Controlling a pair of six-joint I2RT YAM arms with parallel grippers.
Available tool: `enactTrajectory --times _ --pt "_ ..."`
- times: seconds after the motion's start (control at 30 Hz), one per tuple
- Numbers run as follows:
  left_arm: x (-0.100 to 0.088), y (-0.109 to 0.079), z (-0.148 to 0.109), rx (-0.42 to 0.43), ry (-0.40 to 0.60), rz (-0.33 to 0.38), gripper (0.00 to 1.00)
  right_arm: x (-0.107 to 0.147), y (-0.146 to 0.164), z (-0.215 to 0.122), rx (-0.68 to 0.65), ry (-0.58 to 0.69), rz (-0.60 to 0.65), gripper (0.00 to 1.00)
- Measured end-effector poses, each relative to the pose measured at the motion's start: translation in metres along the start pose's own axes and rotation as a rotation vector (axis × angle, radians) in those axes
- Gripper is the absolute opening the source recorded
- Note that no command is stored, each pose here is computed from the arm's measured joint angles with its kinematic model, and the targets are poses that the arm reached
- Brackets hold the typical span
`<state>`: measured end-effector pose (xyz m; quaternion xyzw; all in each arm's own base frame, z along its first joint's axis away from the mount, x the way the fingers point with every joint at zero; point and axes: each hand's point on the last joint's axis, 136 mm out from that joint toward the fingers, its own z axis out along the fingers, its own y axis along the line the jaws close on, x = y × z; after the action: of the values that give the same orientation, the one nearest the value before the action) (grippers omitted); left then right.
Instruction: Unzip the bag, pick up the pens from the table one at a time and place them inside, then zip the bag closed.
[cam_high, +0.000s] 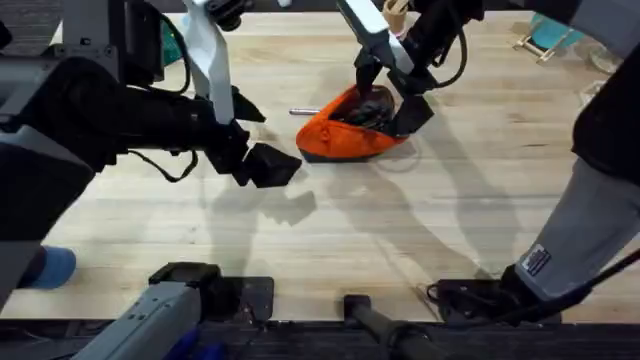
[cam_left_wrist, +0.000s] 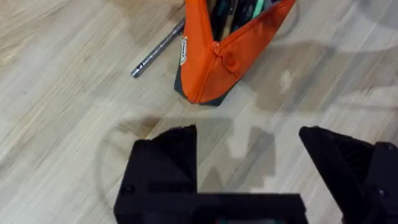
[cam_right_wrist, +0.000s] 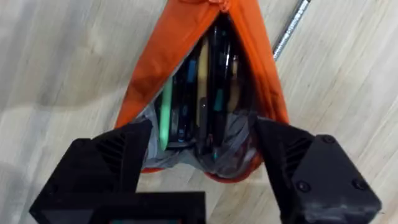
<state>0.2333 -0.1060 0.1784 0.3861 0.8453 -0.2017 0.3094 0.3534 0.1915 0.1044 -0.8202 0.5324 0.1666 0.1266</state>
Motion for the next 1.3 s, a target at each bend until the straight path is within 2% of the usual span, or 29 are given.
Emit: enactTrajectory --times 0.17,0.43,0.67,0.97,1.3 --pt "0.000 0.000 0.000 0.000 0.000 0.000 0.995 -0.008 -0.005 -0.012 0.037 -0.016 0.018 0.995" --pt "0.000 0.000 0.000 0.000 0.000 0.000 0.995 -0.034 -0.032 -0.065 0.200 -0.090 0.119 0.996" --pt "0.000 0.000 0.000 0.000 0.000 0.000 0.995 -0.036 -0.037 -0.072 0.214 -0.129 0.340 0.996" --pt "0.000 0.000 0.000 0.000 0.000 0.000 0.995 -0.036 -0.061 -0.079 0.290 -0.193 0.629 0.996" --pt "0.000 0.000 0.000 0.000 0.000 0.000 0.995 -0.032 -0.058 -0.081 0.268 -0.208 0.953 0.997"
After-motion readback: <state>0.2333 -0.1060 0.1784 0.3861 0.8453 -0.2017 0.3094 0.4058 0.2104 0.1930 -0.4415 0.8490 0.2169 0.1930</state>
